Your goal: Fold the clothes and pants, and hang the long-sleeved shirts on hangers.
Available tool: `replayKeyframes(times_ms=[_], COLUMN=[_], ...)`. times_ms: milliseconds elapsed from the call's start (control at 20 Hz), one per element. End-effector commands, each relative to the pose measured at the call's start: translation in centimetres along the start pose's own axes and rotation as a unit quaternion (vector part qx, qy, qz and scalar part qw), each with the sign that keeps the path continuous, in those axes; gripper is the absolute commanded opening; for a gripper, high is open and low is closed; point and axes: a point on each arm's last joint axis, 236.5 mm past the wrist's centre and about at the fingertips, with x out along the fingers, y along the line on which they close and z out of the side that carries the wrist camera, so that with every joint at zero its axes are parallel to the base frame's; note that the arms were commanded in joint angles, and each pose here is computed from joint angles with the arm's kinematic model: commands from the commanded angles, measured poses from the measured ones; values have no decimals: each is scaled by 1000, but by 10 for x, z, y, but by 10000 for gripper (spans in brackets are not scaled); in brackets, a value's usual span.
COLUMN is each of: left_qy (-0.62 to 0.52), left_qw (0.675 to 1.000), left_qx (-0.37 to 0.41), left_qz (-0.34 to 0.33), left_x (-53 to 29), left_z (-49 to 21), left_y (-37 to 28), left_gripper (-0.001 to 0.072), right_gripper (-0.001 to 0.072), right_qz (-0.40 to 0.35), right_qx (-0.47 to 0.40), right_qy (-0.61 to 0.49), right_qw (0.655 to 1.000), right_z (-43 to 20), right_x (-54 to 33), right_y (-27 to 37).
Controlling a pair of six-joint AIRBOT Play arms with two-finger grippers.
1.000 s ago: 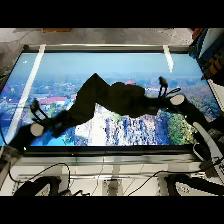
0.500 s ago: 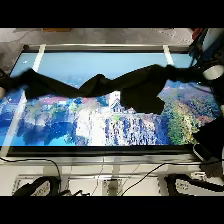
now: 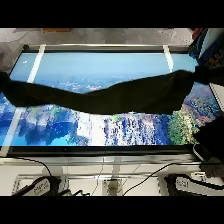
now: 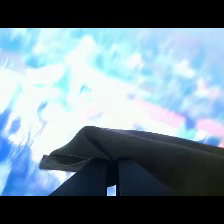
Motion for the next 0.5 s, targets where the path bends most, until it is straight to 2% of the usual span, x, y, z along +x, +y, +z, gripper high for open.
replayKeyframes(times_ms=[0, 100, 300, 450], left_qy=[149, 191, 265, 328], left_qw=[987, 978, 955, 925], left_qx=[27, 47, 123, 168], left_qz=[52, 68, 54, 94], left_x=[24, 37, 39, 22], left_z=[-67, -92, -136, -158], left_y=[36, 49, 55, 83], left_gripper=[17, 16, 16, 16], right_gripper=[31, 31, 31, 31], right_qz=[1, -25, -57, -67], right_qx=[20, 39, 64, 56], right_qy=[133, 186, 318, 368], right_qw=[991, 981, 944, 926], right_z=[-70, -108, -208, -259], right_x=[12, 23, 14, -2], right_y=[-12, -30, -41, -38])
